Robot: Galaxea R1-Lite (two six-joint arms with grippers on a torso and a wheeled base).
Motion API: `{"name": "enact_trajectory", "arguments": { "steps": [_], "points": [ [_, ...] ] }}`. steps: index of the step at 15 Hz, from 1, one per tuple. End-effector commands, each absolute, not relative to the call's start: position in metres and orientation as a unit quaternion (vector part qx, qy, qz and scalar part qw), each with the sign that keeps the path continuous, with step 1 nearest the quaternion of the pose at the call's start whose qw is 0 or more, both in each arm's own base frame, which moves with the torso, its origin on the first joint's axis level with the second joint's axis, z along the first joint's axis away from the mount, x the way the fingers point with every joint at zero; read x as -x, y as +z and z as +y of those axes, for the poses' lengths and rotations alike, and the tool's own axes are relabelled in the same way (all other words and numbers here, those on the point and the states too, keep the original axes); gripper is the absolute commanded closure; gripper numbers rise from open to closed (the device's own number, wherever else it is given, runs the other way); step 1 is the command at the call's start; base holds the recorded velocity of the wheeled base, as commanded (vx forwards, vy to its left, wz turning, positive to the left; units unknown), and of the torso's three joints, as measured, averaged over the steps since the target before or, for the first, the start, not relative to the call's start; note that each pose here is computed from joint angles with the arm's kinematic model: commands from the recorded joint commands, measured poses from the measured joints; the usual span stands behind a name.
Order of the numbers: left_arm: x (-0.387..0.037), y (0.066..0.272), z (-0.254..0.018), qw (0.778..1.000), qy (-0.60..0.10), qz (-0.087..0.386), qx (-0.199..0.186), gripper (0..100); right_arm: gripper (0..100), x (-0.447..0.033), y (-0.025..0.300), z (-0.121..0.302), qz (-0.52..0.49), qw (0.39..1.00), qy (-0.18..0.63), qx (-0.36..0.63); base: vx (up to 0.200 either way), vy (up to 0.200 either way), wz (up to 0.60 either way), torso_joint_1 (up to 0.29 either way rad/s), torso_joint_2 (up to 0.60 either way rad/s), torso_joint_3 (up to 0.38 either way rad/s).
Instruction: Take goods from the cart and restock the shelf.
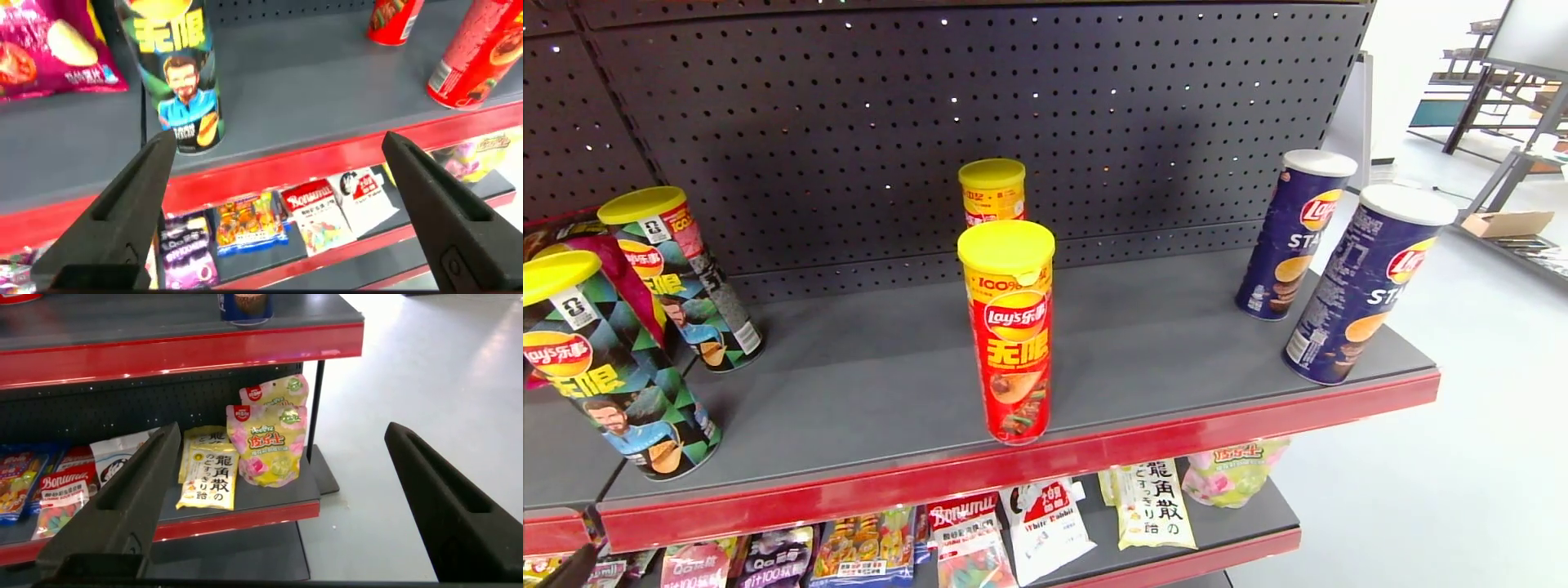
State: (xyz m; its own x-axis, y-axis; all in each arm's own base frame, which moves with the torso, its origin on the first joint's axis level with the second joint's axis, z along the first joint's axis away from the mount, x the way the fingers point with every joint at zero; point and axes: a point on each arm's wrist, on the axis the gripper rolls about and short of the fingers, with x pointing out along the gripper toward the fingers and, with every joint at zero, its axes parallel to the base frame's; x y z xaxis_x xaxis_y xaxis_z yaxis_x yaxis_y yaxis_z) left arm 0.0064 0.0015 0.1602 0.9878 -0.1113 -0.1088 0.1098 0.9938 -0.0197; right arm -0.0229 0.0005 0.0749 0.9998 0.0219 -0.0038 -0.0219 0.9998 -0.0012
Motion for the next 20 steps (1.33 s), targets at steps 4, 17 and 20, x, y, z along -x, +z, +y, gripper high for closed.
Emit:
{"name": "enact_trajectory", "arguments": {
  "steps": [4, 17, 20],
  "points": [
    [0.013, 0.133, 0.006, 0.997, -0.054, 0.046, 0.008, 0, 0, 0.023, 0.075, 0.000, 0.002, 1.000, 0.011, 0.000, 0.000, 0.000, 0.00, 0.000, 0.00, 0.000],
    [0.020, 0.091, 0.009, 0.997, -0.039, 0.061, 0.008, 0, 0, 0.023, 0.075, 0.000, 0.002, 1.000, 0.011, 0.000, 0.000, 0.000, 0.28, 0.002, 0.00, 0.001],
    [0.014, 0.082, 0.007, 0.998, -0.046, 0.026, 0.018, 0, 0, 0.023, 0.075, 0.001, 0.002, 1.000, 0.012, 0.000, 0.000, 0.000, 0.00, 0.000, 0.00, 0.000]
  ]
}}
